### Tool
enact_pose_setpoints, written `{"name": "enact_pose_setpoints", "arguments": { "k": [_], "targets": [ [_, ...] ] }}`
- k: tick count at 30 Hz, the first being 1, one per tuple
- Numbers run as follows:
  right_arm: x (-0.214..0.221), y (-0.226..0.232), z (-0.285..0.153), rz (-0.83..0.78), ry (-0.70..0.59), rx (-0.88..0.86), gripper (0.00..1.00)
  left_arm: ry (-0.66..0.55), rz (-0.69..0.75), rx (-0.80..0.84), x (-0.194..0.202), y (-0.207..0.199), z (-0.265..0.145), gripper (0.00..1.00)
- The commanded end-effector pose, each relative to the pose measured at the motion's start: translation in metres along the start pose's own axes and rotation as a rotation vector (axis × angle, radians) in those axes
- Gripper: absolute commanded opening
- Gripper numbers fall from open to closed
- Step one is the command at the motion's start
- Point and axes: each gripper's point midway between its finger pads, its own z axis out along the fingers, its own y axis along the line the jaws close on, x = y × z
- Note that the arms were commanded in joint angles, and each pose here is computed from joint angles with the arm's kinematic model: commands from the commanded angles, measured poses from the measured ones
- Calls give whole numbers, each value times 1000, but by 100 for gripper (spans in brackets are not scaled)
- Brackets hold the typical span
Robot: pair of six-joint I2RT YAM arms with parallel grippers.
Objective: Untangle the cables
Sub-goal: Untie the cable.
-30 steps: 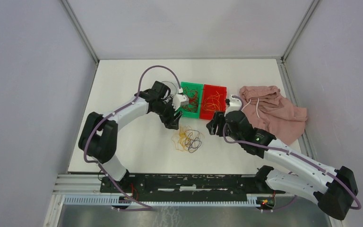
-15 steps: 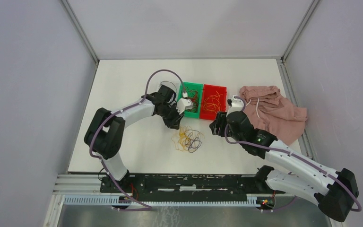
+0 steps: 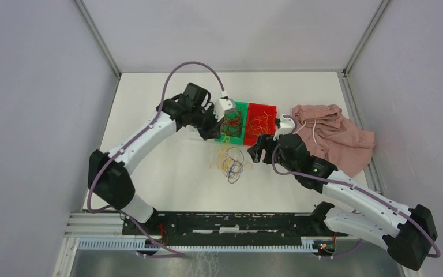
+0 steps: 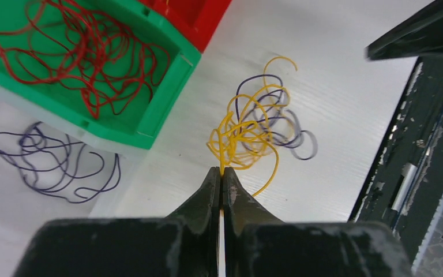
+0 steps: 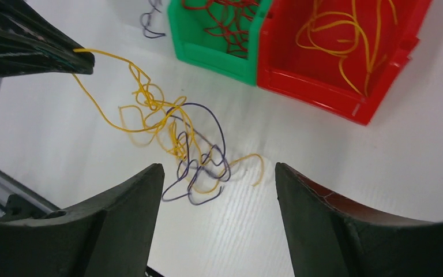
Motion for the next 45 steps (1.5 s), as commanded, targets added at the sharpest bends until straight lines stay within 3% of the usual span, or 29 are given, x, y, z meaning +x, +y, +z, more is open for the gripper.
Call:
{"name": "enact_pose_setpoints", "arguments": {
  "k": [1, 8, 20, 28, 39, 45],
  "targets": [
    [-42, 52, -2, -58, -144, -243, 79, -40, 19, 30, -30, -38, -58, 3],
    [-63, 105, -10, -147, -244, -487, 81, -99, 24, 97, -52, -72, -91, 3],
    [-63, 144, -21, -202, -252, -625, 77, -177, 60, 170, -71, -103, -117, 3],
    [-74, 151, -9, -163, -285, -602, 75, -205, 95, 269, -75, -123, -126, 3],
    [-91, 134, 21, -104, -333, -433, 65, -232, 138, 404, -89, -151, -148, 3],
    [-89, 143, 22, -50, -337, -479, 68, -259, 158, 397, -101, -151, -154, 3]
  ]
}}
